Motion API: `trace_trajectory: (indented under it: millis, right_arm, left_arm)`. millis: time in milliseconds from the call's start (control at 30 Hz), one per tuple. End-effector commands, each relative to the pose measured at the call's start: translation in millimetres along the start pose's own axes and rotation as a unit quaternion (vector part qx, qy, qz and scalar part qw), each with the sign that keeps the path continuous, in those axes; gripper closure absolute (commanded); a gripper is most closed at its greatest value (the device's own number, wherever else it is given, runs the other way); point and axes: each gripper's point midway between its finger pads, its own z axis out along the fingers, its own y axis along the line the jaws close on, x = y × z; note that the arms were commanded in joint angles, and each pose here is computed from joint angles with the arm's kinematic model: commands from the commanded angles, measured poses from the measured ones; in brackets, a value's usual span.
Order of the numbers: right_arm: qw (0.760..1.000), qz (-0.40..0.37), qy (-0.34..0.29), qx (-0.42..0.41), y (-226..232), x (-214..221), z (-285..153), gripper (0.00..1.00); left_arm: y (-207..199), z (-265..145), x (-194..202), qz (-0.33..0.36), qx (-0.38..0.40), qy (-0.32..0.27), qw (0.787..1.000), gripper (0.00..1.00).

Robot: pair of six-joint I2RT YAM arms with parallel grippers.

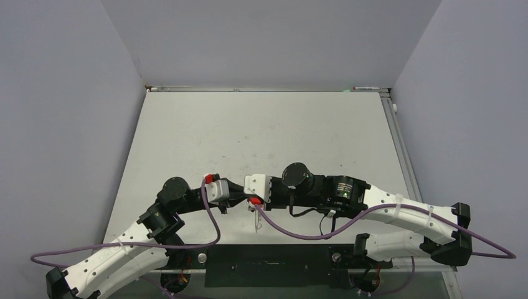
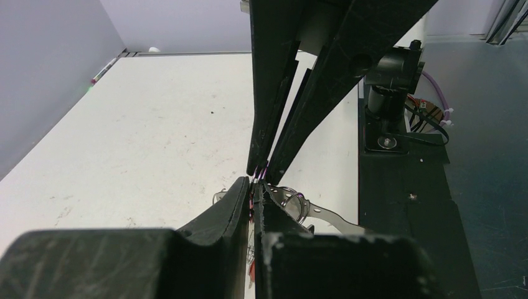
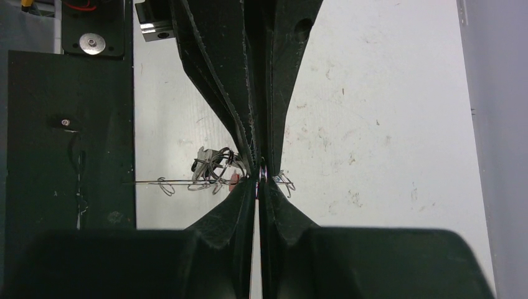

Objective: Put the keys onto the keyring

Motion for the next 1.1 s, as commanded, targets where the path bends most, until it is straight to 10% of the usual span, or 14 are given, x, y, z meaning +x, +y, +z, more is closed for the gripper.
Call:
trace_trajectory:
  millis: [0,133,367,1067]
  right_arm:
    - [0.999,-0.009,-0.032,0.031,-16,-24,-9,0.95]
    - [0.998,-0.015,-0.044,0.031,-16,-26,-15,0.95]
    - [0.995,-0.020,-0.090,0.038,-16,-39,-33,0.95]
    - [0.989,-0.017,-0.146,0.019,-6,-54,-44,0.95]
  left_arm:
    - [-1,1,-35,0.029,0.006,-0.044,0.999,1.00]
    - [-1,0,-35,0.030,0.007,-0.045,0.999,1.00]
    - [-2,-3,-38,0.039,0.004,-0.052,0.998,0.57]
    - [-12,-12,-57,0.061,0.018,-0.103,0.993,0.75]
